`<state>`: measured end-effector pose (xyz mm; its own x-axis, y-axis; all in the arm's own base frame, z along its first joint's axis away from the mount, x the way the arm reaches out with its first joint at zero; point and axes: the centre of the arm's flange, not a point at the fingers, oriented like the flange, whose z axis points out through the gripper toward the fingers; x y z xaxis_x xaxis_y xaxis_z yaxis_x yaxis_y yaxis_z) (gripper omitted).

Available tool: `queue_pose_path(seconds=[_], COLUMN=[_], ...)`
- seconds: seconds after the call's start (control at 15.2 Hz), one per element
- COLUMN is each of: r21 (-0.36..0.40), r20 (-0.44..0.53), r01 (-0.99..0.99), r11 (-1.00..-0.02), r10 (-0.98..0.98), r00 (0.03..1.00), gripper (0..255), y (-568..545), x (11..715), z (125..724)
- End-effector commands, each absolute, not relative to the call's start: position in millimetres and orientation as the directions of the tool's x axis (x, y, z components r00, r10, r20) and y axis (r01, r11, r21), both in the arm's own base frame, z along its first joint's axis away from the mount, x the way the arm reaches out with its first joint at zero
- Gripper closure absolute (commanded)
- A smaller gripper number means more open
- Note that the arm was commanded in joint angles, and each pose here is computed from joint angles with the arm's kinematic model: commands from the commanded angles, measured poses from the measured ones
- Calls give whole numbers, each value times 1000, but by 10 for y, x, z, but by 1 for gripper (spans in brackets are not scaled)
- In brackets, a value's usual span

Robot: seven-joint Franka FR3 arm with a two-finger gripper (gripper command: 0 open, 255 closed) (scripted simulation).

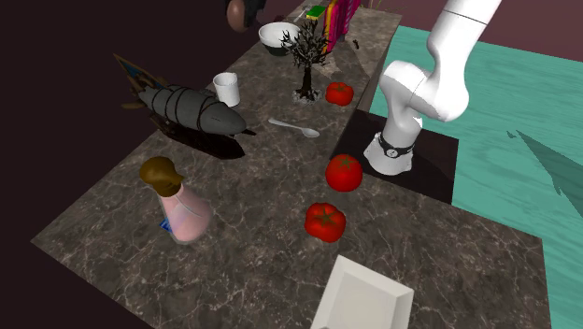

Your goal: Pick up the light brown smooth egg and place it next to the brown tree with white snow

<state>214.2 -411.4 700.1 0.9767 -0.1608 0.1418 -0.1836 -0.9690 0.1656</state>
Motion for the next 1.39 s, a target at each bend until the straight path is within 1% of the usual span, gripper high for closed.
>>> queue_pose_path(seconds=[0.0, 1.32], r21=[166, 166], r20=[141, 141], r01=[-182, -182], r11=[-969, -969], r10=[-159, -159], r00=[977, 977], gripper=[255, 255], y=[-4199, -5346], x=[1905, -473], z=[6987, 6988])
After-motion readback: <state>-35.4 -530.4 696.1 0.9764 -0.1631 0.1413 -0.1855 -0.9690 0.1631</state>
